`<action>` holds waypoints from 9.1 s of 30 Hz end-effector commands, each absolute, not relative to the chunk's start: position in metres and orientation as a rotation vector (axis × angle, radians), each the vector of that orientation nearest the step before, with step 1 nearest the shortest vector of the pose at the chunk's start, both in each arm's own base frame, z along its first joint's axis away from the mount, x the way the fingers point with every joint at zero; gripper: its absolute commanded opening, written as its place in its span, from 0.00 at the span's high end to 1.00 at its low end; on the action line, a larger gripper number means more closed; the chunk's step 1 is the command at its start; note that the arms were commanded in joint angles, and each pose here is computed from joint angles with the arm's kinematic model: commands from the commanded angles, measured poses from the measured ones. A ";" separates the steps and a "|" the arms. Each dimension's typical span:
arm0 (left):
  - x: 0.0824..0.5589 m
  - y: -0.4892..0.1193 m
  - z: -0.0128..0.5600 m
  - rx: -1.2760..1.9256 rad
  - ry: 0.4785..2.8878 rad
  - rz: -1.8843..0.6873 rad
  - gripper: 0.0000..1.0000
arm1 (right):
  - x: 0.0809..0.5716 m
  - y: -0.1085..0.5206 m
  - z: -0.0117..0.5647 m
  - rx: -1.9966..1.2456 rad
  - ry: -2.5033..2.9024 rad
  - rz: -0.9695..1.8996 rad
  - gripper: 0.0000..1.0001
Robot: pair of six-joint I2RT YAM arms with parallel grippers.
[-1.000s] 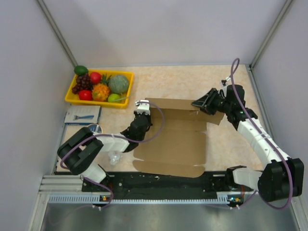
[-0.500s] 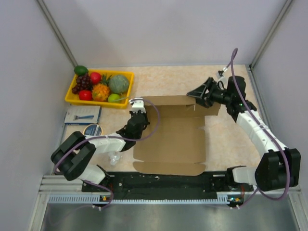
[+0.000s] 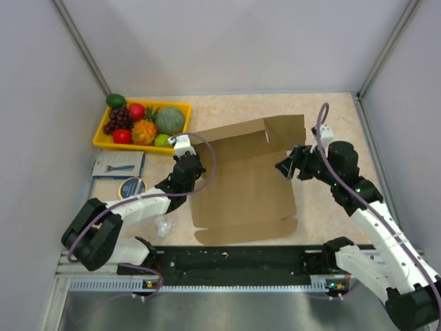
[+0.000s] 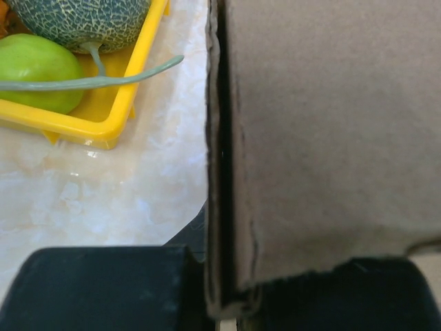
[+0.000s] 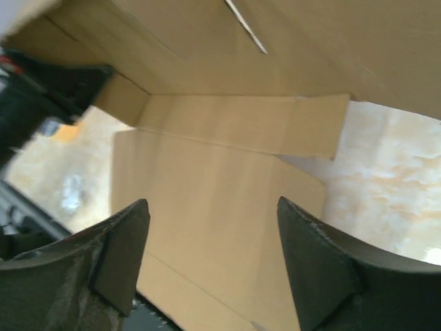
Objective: Fold the paper box
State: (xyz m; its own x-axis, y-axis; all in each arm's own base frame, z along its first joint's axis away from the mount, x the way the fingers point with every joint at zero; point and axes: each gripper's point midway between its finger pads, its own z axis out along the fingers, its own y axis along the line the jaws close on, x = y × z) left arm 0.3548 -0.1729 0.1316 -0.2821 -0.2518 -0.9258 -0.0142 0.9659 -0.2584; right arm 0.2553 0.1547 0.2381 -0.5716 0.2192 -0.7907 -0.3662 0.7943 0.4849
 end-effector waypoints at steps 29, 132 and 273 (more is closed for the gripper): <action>0.370 -0.185 0.182 -0.264 1.754 -0.391 1.00 | 0.338 0.163 0.193 -0.111 1.934 0.379 0.91; 0.363 -0.180 0.181 -0.006 1.890 -0.510 1.00 | 0.346 0.202 0.266 -0.431 1.660 0.300 0.36; 0.321 -0.158 0.183 -0.058 1.943 -0.200 0.41 | 0.374 0.203 0.213 -0.049 1.748 0.217 1.00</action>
State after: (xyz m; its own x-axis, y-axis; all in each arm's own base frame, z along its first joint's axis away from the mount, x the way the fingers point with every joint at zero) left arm 0.3257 -0.1641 0.1677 -0.3876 -0.1035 -0.9160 0.0686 0.9877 -0.1406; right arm 0.3643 0.2005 0.1826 -0.2497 0.0152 -0.9682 -0.1979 0.9780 0.0664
